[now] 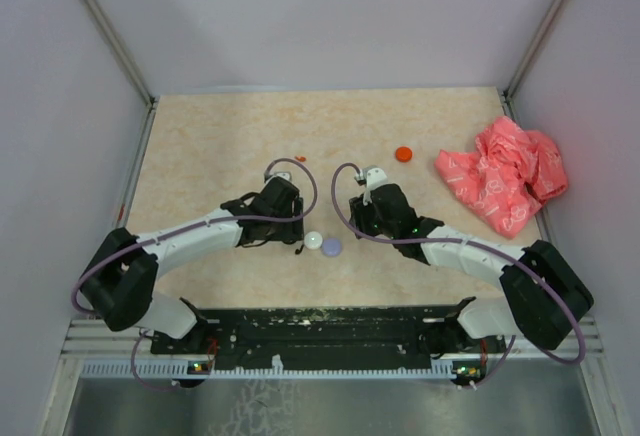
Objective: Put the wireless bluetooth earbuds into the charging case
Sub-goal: Pick up the charging case at the center of the board.
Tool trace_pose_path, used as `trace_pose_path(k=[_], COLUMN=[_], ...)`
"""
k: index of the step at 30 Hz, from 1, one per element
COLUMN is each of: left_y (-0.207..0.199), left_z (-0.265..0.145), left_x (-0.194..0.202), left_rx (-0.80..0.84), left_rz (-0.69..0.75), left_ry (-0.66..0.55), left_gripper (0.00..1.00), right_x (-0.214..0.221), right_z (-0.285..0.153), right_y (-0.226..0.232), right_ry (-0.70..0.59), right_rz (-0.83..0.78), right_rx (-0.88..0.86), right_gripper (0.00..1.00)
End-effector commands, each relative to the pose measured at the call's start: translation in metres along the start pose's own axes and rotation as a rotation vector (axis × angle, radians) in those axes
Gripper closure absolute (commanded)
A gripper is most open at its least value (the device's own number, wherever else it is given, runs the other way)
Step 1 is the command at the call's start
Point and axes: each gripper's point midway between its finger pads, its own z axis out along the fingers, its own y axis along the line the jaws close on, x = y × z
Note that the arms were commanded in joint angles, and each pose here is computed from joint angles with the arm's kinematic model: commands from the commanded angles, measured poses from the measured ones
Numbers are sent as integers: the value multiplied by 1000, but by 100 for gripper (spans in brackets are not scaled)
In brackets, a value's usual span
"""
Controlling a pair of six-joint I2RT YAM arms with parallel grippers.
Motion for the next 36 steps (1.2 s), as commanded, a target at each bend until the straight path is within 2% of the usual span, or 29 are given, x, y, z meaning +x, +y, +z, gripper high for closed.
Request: trace_pose_path(k=[1,9,21,36], left_y=[-8,0,3,16], left_z=[2,2,22,28], left_x=[3,7,8,12], left_rx=[28,75,19,-57], left_rz=[-71,-112,-122,-111], left_ry=[17,-13,16,21], left_gripper=[28,29,27,44], right_x=[-19,-24,-21,-21], right_z=[4,1,3,4], right_y=[3,13,11,14], right_ry=[-62,-90,-78,-77], right_rz=[-4,-7,-7,-7], right_rx=[-16,-72,-62,-78], right_gripper=[55,55,55,55])
